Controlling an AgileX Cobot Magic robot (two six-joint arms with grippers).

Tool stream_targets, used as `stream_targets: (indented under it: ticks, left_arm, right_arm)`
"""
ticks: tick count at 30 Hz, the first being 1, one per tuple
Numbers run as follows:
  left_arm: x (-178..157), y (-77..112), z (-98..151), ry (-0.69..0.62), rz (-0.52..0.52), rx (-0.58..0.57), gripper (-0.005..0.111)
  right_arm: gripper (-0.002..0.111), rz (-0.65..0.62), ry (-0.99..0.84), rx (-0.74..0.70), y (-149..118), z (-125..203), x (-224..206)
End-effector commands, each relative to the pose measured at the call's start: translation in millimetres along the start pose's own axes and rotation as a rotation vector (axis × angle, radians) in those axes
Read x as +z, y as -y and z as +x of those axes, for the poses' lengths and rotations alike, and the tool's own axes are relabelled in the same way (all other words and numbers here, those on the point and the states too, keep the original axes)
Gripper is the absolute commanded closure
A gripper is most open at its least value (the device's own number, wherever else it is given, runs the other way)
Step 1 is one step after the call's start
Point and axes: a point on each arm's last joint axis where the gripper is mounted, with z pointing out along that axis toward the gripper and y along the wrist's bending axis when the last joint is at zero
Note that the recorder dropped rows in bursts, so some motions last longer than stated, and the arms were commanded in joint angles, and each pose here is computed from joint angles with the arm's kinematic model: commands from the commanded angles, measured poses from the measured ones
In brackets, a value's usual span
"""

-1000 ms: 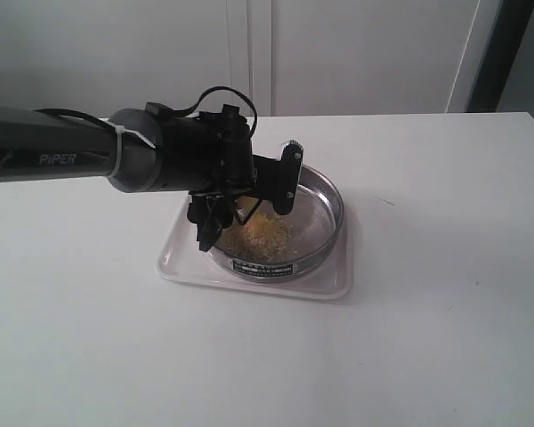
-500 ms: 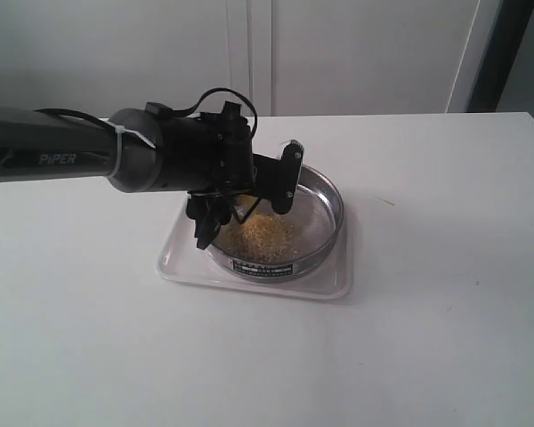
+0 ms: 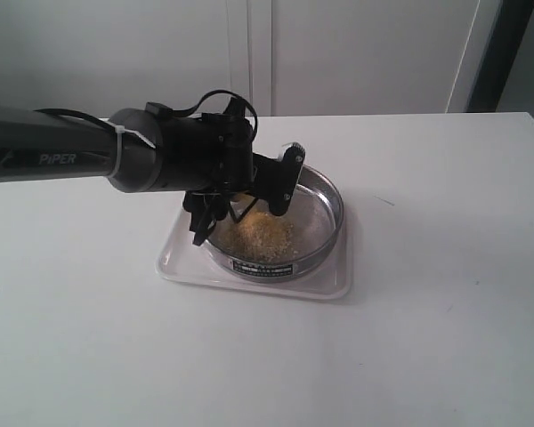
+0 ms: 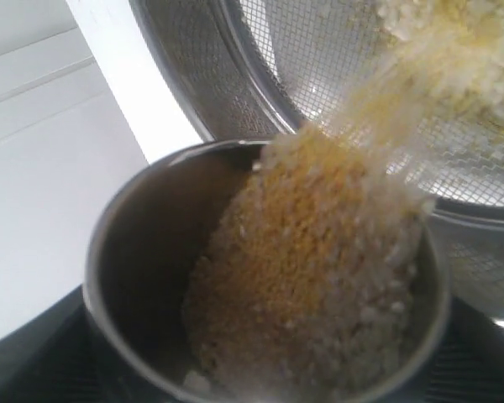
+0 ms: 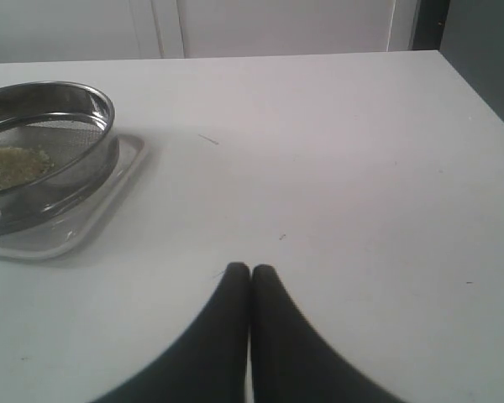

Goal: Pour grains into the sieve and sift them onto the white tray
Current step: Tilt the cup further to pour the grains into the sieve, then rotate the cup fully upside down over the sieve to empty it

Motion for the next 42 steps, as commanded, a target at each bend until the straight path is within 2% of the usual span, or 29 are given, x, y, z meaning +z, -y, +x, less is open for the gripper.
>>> stream_targets:
  ticks: [1,24,42]
  left_arm:
    - [-6,-7.4,2,-0.008,-0.033,0.047,0.107]
    - [-8,-11.1,-1,-0.016,-0.082,0.154,0.107]
    - [-9,-21.7,-1,-0.042,-0.196,0.288,0.107]
  right_arm:
    - [0.108,0.000,0.013,-0.008,0,0,0]
    - [0.108,0.000,0.013,-0.008,0,0,0]
    - [0.108,0.000,0.013,-0.008,0,0,0]
